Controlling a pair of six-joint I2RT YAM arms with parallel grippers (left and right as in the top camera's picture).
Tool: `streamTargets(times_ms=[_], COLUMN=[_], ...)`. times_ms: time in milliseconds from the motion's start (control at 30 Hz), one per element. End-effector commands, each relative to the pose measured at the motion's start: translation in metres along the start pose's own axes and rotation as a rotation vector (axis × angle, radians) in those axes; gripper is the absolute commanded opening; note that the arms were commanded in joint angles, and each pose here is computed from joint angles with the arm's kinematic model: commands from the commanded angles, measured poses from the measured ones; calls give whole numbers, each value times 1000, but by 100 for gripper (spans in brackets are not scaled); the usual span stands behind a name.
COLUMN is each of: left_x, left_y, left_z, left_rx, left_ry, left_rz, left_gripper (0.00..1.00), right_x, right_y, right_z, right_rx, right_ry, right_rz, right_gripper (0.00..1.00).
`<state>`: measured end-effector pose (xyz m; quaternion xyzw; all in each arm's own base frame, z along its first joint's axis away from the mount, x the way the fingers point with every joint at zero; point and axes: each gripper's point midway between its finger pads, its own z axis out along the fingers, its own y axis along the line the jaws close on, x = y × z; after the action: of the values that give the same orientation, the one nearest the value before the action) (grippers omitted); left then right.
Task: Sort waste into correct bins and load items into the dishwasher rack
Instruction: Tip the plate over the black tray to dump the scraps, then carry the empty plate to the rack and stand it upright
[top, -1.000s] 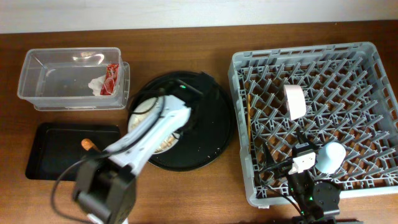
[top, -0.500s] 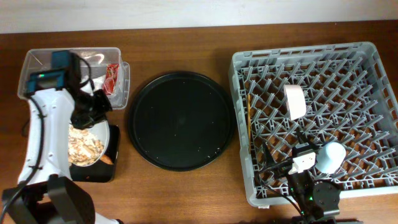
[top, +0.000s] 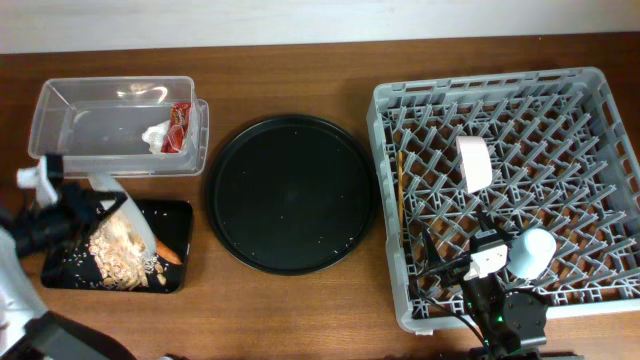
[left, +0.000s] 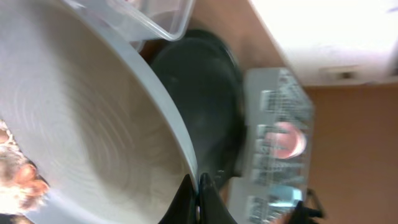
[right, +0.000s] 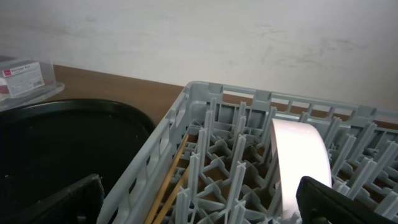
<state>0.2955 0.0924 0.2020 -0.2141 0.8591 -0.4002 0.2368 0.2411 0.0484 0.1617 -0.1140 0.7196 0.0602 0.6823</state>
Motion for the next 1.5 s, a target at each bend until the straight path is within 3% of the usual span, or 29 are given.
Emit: streamTargets(times_ms=[0, 167, 500, 533, 633, 733, 800, 867, 967, 1000, 1100, 1200, 1300, 1467], left_x=[1, 5, 15, 16, 18, 25, 24, 27, 55, 76, 124, 147, 172, 190], left_y=[-27, -37, -35, -20, -17, -30, -45, -92, -186, -227, -312, -357, -373, -341], left_z=[-33, -58, -41, -40, -36, -21, -6, 16, 68, 92, 141, 174, 218, 282], left_rx=[172, 172, 125, 56, 8, -116, -277, -177, 100, 216, 485, 644, 732, 646], left_ry=[-160, -259, -158, -128, -102, -55, -56, -61, -5, 17, 31, 60, 141, 248], left_rz=[185, 262, 259, 155, 86, 181, 283, 477, 737, 857, 1014, 887, 746, 594], left_gripper=[1, 1, 0, 1, 0, 1, 1, 0, 0, 0, 0, 0, 0, 0], right_x=[3, 3, 3, 3, 3, 3, 3, 3, 3, 3, 3, 3, 3, 3], right_y=[-3, -3, -3, -3, -3, -3, -3, -3, -3, -3, -3, -3, -3, -3], right_z=[0, 0, 0, 0, 0, 0, 0, 0, 0, 0, 0, 0, 0, 0], right_rx=[14, 14, 14, 14, 14, 14, 14, 14, 14, 14, 14, 14, 14, 14], right_ry=[5, 5, 5, 5, 5, 5, 5, 5, 5, 5, 5, 5, 5, 5], right_rz=[10, 10, 10, 10, 10, 10, 10, 10, 10, 10, 10, 10, 10, 10], right_gripper=[98, 98, 98, 98, 98, 98, 98, 98, 98, 98, 98, 98, 98, 98])
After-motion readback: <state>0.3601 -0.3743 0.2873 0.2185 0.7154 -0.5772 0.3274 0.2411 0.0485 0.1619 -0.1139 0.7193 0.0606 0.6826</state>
